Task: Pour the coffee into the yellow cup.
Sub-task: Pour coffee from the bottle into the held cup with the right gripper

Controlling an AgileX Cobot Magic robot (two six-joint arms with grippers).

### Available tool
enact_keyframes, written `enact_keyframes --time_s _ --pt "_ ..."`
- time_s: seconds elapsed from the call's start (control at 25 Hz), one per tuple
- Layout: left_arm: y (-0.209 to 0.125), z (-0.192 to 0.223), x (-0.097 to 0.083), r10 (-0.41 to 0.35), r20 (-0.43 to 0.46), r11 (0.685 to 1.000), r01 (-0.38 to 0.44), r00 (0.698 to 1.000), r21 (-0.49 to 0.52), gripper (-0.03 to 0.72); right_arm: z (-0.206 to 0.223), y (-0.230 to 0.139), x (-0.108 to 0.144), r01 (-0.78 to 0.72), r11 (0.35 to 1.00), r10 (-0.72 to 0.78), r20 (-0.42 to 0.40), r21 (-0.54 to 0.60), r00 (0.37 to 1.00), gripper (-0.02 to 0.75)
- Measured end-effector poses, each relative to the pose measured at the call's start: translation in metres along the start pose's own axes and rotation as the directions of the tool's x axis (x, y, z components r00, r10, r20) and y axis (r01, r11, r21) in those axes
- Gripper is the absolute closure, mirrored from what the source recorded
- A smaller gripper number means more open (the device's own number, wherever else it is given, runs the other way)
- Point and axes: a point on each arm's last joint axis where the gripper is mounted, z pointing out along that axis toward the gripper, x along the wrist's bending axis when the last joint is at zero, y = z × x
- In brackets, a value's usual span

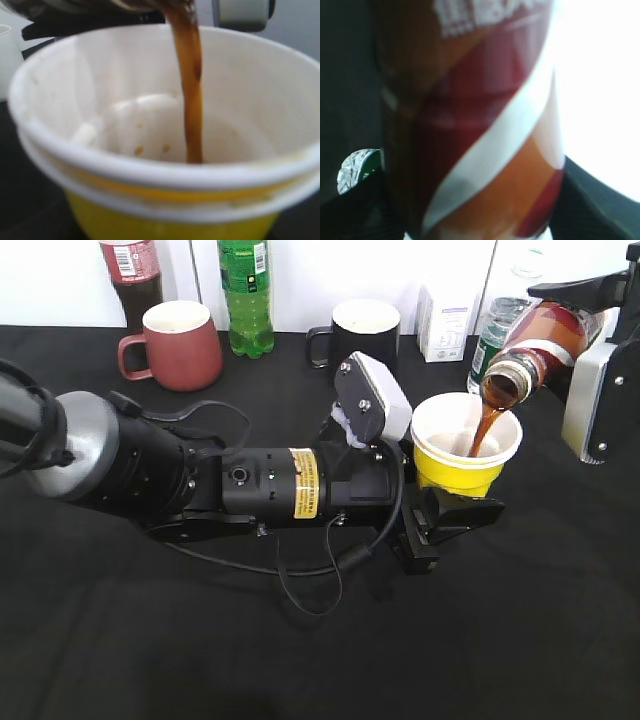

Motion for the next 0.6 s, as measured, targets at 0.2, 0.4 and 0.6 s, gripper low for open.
enact_keyframes --time_s 0.2,0.4,0.6 --pt "-0.0006 0.0 0.0002 0.001 -0.002 1.0 -0.001 1.0 0.007 0.239 0.0 -0.0001 -0.0002 0.002 1.0 -0.002 0.002 0.001 1.0 0.195" --pt "-0.0014 -0.0002 -0.0004 0.003 0.002 1.0 -0.003 1.0 0.01 0.239 0.0 -0.0001 -0.0002 0.001 1.0 -0.001 0.003 0.002 1.0 0.195" --pt "-0.0029 -0.0003 0.0 -0.018 -0.003 0.999 0.018 1.0 0.027 0.239 0.0 -0.0001 -0.0003 0.001 1.0 -0.001 0.004 0.001 1.0 0.195"
